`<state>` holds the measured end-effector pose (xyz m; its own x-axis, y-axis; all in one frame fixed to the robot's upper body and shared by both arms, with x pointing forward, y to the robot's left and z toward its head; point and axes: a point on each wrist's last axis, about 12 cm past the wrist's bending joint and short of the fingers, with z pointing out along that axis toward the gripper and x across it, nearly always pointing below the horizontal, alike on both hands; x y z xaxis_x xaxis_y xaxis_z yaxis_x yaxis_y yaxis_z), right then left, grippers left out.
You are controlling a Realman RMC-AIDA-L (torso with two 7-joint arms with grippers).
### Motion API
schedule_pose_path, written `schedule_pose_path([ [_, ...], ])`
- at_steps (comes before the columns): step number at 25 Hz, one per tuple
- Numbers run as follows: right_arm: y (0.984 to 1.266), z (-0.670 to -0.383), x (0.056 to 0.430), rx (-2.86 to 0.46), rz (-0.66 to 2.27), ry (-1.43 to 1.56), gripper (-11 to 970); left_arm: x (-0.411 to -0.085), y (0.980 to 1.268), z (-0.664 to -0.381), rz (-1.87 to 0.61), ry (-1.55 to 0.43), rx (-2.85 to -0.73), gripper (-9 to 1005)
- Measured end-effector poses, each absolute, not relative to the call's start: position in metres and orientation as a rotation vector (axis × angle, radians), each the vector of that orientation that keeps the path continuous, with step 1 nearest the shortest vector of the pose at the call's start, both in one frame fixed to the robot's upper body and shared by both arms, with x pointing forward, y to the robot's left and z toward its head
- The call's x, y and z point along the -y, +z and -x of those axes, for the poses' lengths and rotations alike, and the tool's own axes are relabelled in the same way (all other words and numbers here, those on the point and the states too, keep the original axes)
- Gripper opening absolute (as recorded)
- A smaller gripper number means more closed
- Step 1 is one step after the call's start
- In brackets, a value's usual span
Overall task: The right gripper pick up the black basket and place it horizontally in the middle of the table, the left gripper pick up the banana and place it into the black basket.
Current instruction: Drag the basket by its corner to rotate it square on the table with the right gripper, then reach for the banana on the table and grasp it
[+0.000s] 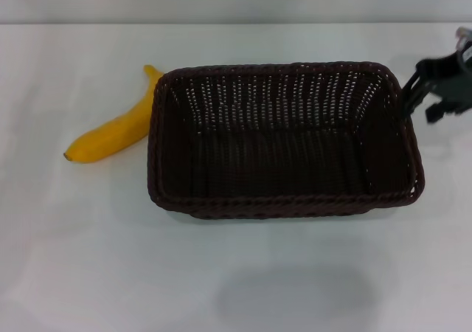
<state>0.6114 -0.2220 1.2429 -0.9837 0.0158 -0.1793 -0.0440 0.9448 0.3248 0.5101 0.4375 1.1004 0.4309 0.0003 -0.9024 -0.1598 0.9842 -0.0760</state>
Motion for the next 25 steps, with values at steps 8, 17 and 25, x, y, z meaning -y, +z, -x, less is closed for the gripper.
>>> schedule_pose_path([
  [8,1.27,-0.592,0.256,-2.709,0.09,0.481,391,-0.429,1.096,-0.533,0.112,-0.033,-1.296,875],
  [17,1.261,-0.565,0.314,-2.435,0.204,0.308,391,-0.426,1.125,-0.563,0.107,-0.351,-1.519,875],
  [25,1.229,-0.549,0.36,-2.168,0.287,0.258,392,-0.411,1.174,-0.59,0.031,-0.51,-1.831,875],
])
